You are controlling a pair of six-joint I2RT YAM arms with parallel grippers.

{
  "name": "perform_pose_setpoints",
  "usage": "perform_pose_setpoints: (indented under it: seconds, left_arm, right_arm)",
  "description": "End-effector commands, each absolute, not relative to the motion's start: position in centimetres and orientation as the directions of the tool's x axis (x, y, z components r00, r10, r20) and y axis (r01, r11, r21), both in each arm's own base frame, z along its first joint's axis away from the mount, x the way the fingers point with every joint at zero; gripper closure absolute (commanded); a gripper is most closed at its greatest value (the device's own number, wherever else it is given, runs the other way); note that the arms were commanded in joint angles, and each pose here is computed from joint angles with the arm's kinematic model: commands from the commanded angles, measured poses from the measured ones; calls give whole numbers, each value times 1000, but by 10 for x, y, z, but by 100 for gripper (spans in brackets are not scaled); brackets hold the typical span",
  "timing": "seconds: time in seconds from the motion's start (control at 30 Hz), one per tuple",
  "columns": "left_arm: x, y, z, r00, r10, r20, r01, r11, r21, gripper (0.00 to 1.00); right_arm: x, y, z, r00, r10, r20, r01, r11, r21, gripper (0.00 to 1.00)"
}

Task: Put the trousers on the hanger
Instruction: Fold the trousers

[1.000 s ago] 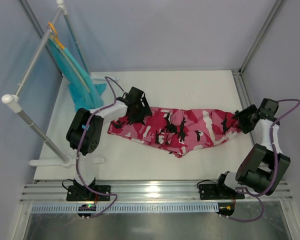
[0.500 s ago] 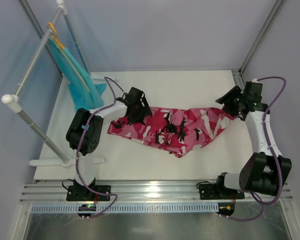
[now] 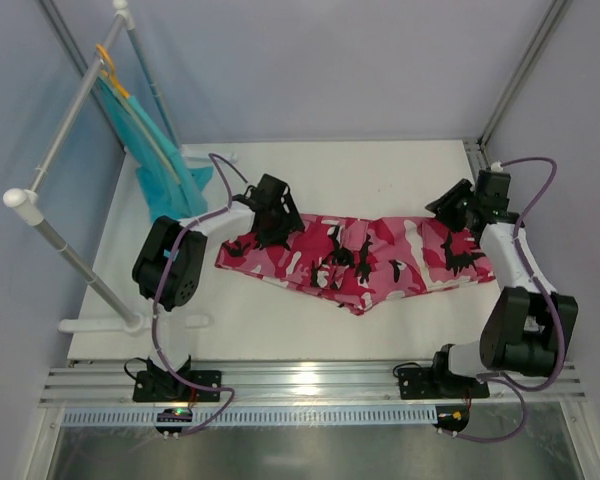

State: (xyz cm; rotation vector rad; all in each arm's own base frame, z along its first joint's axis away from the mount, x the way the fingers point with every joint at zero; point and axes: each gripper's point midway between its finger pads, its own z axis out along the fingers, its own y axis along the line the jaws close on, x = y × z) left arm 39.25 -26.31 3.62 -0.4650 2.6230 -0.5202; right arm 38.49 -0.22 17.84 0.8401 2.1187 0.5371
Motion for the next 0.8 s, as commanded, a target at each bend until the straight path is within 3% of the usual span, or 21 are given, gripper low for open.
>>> perform_pose_setpoints:
  seconds: [0.0,0.07,0.13,0.2,0.33,0.6,0.77]
  left_arm:
    - [361,-233,-19,-894,-367,-256,-309,920,-240,21]
    - [356,-228,-22,-898,-367,-242,-321,924,-210,21]
    - [358,-230,-20,-881,-409,-238,-352,903,-246,19]
    - [345,-239,-15,-858,-489,-158,-417,842,-341,19]
    - [342,-249,-3,-831,-545,-114,-458,785,-418,18]
    - [312,-255,-20,-783,-619,57,-583,700,-413,16]
    - [338,-276,42,-857,-491,-155,-374,801,-468,16]
  right_arm:
    - [376,-52,97,-470,725,-504,536,688,489,60]
    - [357,-68,52,-483,759,-438,604,650,461,66]
    - [346,-90,32,-461,777,-428,652,624,430,66]
    - [346,-98,18,-481,768,-422,666,634,394,66]
    - [373,-128,18,-491,732,-472,676,662,323,66]
    - [405,-141,9,-590,687,-425,638,719,277,66]
    - [411,-100,59,-642,620,-451,547,783,298,62]
